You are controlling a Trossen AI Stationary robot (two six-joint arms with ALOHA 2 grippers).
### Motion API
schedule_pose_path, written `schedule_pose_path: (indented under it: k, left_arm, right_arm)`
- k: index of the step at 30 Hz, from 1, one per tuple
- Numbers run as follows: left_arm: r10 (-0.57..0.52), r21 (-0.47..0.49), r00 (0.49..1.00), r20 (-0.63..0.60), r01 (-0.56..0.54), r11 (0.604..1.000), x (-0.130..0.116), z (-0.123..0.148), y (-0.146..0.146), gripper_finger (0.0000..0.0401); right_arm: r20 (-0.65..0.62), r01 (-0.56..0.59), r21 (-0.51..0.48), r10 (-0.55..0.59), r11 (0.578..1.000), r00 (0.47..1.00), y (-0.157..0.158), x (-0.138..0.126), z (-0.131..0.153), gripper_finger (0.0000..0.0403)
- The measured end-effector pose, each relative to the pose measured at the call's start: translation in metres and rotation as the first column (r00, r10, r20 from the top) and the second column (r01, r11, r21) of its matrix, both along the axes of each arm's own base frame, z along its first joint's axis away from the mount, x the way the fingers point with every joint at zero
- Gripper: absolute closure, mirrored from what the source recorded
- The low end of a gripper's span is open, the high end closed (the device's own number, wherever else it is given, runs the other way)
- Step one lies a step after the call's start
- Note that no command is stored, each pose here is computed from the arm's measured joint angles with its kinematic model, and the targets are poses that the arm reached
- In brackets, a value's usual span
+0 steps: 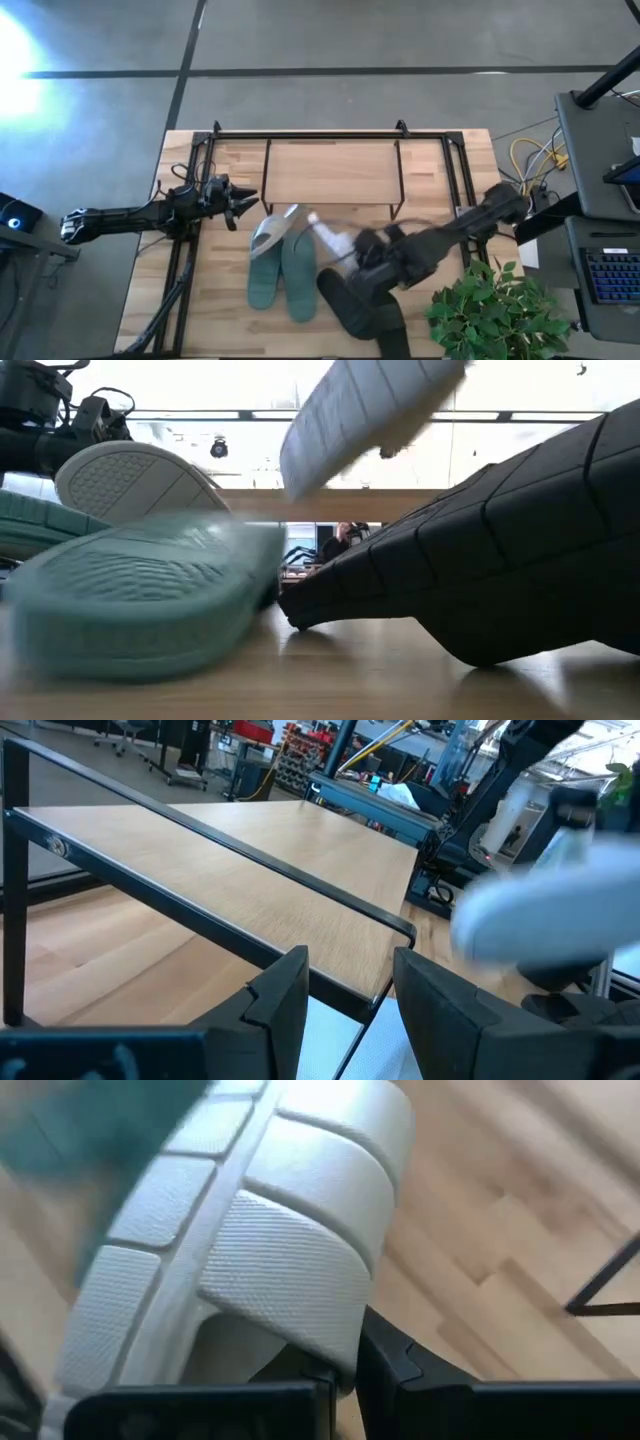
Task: Pick and place slides into the shelf
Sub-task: Put the right gray slide on the shelf
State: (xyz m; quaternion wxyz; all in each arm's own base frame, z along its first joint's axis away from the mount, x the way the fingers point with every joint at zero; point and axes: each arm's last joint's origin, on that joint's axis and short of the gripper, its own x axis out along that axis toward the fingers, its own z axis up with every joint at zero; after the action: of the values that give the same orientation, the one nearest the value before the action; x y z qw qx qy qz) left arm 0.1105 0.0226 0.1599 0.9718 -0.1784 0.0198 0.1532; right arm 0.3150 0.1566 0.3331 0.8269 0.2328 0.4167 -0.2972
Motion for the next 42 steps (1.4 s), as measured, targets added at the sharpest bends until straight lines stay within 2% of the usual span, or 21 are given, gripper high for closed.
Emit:
schedule_pose_path:
  k: [2, 4, 6, 8, 10, 12, 15, 18, 21, 24, 26, 33, 37, 42]
  left_arm:
    - [0.000, 0.000, 1.000, 0.002, 0.000, 1.000, 0.000, 0.000, 0.000, 0.0267]
    - [0.000, 0.000, 1.000, 0.000, 0.000, 1.000, 0.000, 0.000, 0.000, 0.0267]
    - [0.000, 0.000, 1.000, 0.003, 0.000, 1.000, 0.000, 0.000, 0.000, 0.0267]
    - [0.003, 0.001, 1.000, 0.006, -0.003, 1.000, 0.000, 0.001, 0.000, 0.0267]
    - [0.003, 0.001, 1.000, 0.008, -0.003, 1.000, 0.000, 0.001, 0.000, 0.0267]
    - [0.003, 0.002, 1.000, 0.008, -0.003, 1.000, 0.000, 0.001, 0.000, 0.0267]
    - [0.002, 0.002, 1.000, 0.009, -0.002, 1.000, 0.000, 0.001, 0.000, 0.0267]
    - [0.002, 0.002, 1.000, 0.008, -0.002, 1.000, 0.000, 0.001, 0.000, 0.0267]
    - [0.002, 0.002, 1.000, 0.008, -0.002, 1.000, 0.000, 0.001, 0.000, 0.0267]
    - [0.002, 0.003, 1.000, 0.007, -0.002, 1.000, 0.000, 0.001, 0.000, 0.0267]
    - [0.002, 0.002, 1.000, 0.006, -0.002, 1.000, 0.000, 0.001, 0.000, 0.0267]
    - [0.001, 0.002, 1.000, 0.000, -0.001, 1.000, 0.000, 0.000, 0.000, 0.0267]
    - [0.002, 0.001, 1.000, -0.005, -0.002, 1.000, 0.001, 0.000, 0.000, 0.0267]
    - [0.001, 0.002, 1.000, -0.003, -0.001, 1.000, 0.001, 0.000, 0.000, 0.0267]
  right_arm:
    - [0.135, 0.069, -0.003, -0.068, 0.998, 0.989, -0.006, -0.007, 0.027, 0.0390]
    - [0.263, 0.150, -0.043, -0.134, 0.988, 0.955, -0.014, -0.014, 0.050, 0.0390]
    - [0.377, 0.236, -0.139, -0.169, 0.962, 0.911, -0.021, -0.020, 0.069, 0.0390]
    - [0.395, 0.270, -0.284, -0.144, 0.920, 0.907, -0.033, -0.023, 0.083, 0.0390]
    - [0.310, 0.228, -0.421, -0.097, 0.878, 0.946, -0.047, -0.020, 0.088, 0.0390]
    - [0.178, 0.136, -0.528, -0.048, 0.838, 0.983, -0.062, -0.010, 0.085, 0.0390]
    - [-0.076, -0.085, -0.626, 0.048, 0.775, 0.996, -0.078, 0.005, 0.076, 0.0390]
    - [-0.326, -0.319, -0.667, 0.121, 0.674, 0.938, -0.085, 0.011, 0.069, 0.0390]
    - [-0.562, -0.533, -0.642, 0.134, 0.551, 0.816, -0.085, 0.010, 0.058, 0.0390]
    - [-0.651, -0.611, -0.640, 0.095, 0.465, 0.753, -0.085, 0.014, 0.049, 0.0390]
    - [-0.689, -0.644, -0.625, 0.076, 0.441, 0.721, -0.090, 0.014, 0.046, 0.0390]
    - [-0.786, -0.676, -0.541, -0.017, 0.499, 0.617, -0.125, 0.021, 0.004, 0.0390]
    - [-0.766, -0.620, -0.555, -0.049, 0.554, 0.641, -0.138, 0.025, -0.022, 0.0390]
    - [-0.751, -0.602, -0.495, 0.040, 0.626, 0.659, -0.137, 0.030, -0.040, 0.0362]
